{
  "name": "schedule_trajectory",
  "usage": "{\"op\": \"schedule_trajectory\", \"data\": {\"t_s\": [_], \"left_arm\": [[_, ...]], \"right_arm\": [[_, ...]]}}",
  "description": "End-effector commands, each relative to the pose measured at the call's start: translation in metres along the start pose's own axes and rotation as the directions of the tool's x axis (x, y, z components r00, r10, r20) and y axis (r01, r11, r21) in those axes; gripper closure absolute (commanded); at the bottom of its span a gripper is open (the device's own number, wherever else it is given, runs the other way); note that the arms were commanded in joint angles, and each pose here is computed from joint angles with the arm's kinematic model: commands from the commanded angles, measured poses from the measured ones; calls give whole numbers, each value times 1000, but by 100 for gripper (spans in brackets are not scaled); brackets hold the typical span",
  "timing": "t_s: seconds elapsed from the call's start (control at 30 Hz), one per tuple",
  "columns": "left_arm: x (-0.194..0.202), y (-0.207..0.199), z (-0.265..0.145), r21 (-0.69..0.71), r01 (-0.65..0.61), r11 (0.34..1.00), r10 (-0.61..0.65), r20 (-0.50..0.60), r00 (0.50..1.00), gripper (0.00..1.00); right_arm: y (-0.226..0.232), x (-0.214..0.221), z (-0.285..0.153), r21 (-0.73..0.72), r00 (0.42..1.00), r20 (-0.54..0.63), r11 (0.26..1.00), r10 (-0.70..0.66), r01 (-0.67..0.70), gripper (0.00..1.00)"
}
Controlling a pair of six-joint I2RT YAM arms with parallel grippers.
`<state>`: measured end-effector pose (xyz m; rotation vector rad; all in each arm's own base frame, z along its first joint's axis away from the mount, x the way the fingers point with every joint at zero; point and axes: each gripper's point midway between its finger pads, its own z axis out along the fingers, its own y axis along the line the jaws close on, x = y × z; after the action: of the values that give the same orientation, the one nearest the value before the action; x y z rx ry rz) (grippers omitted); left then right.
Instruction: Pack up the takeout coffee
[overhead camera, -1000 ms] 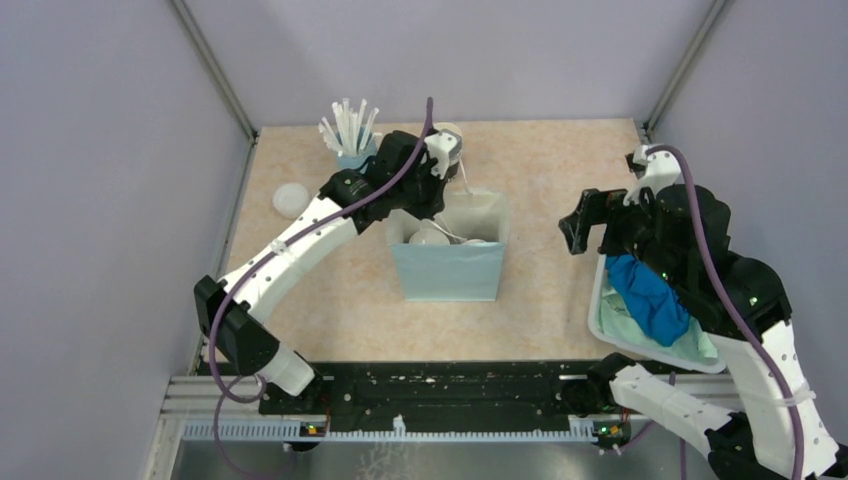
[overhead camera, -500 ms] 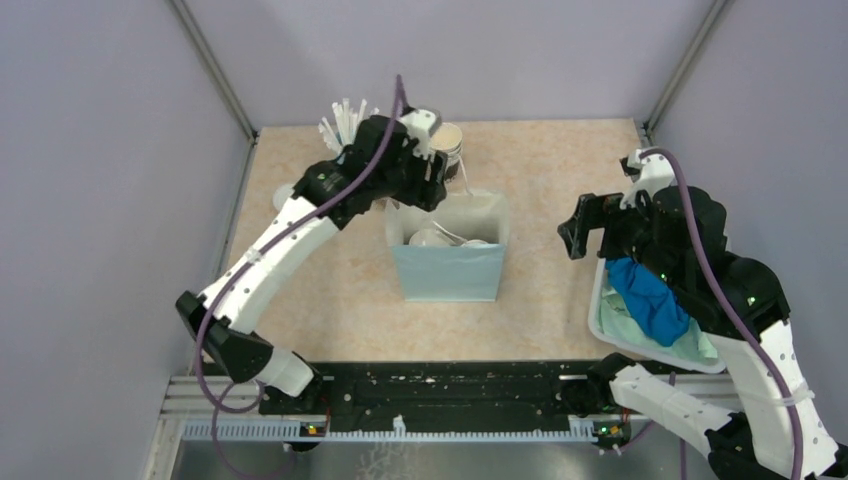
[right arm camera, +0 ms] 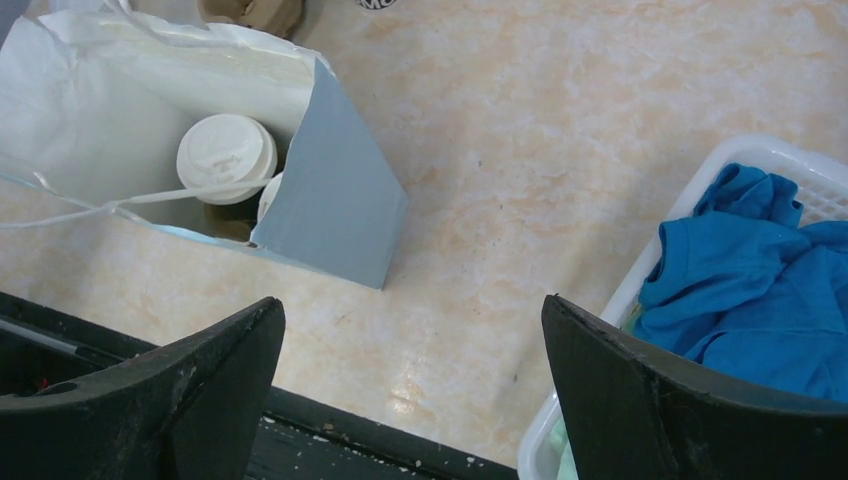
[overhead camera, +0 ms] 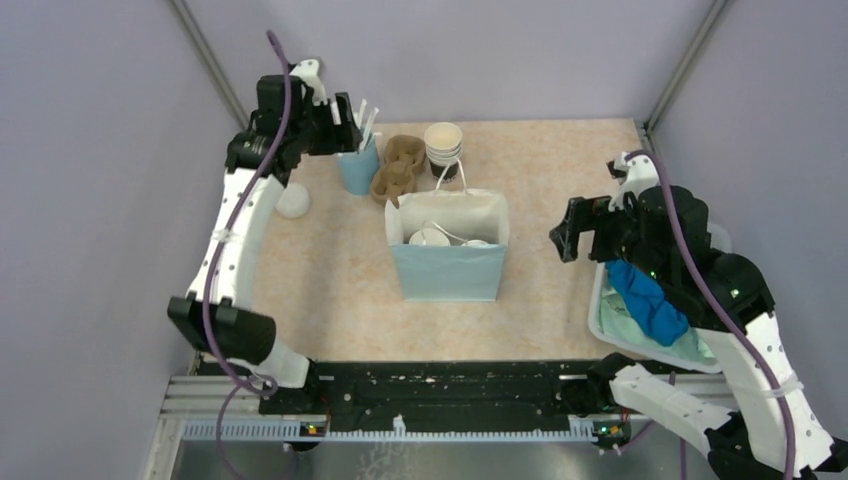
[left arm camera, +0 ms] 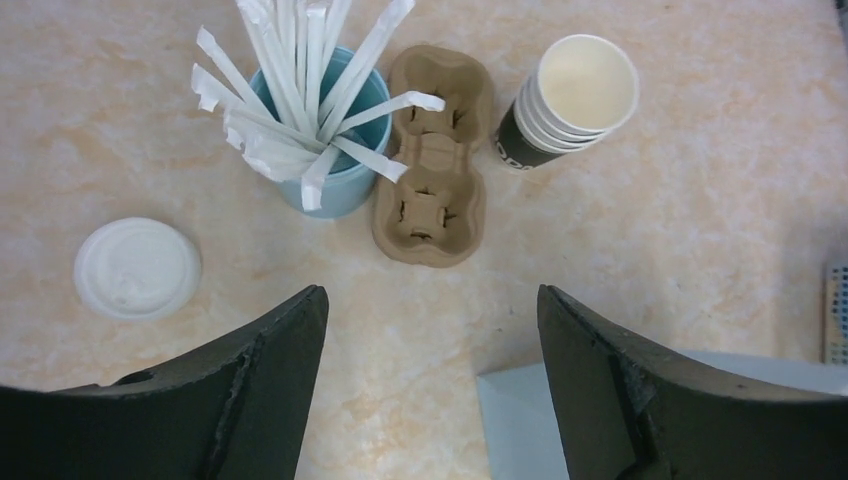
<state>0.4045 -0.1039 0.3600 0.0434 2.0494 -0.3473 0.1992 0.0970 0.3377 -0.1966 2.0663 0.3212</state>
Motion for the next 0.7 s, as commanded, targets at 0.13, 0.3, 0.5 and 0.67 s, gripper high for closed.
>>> {"op": "schedule_trajectory", "data": {"t_s": [0.13, 0.3, 0.5, 0.67], "left_arm": [[10, 15, 97, 45, -83, 995, 87, -93, 992, 26], [17, 28, 130, 13, -110, 994, 111, -124, 986, 33], [31, 37, 154, -11, -121, 993, 117, -163, 980, 43], [40, 39, 163, -13, -112, 994, 108, -187, 977, 54]], "right_arm": [[6, -7, 26, -9, 1000, 4, 1000, -20, 20, 1], [7, -3, 36, -13, 999, -9, 999, -34, 33, 1], [6, -1, 44, -6, 998, -26, 998, -57, 57, 1], [7, -2, 48, -5, 998, -26, 998, -61, 61, 1]]}}
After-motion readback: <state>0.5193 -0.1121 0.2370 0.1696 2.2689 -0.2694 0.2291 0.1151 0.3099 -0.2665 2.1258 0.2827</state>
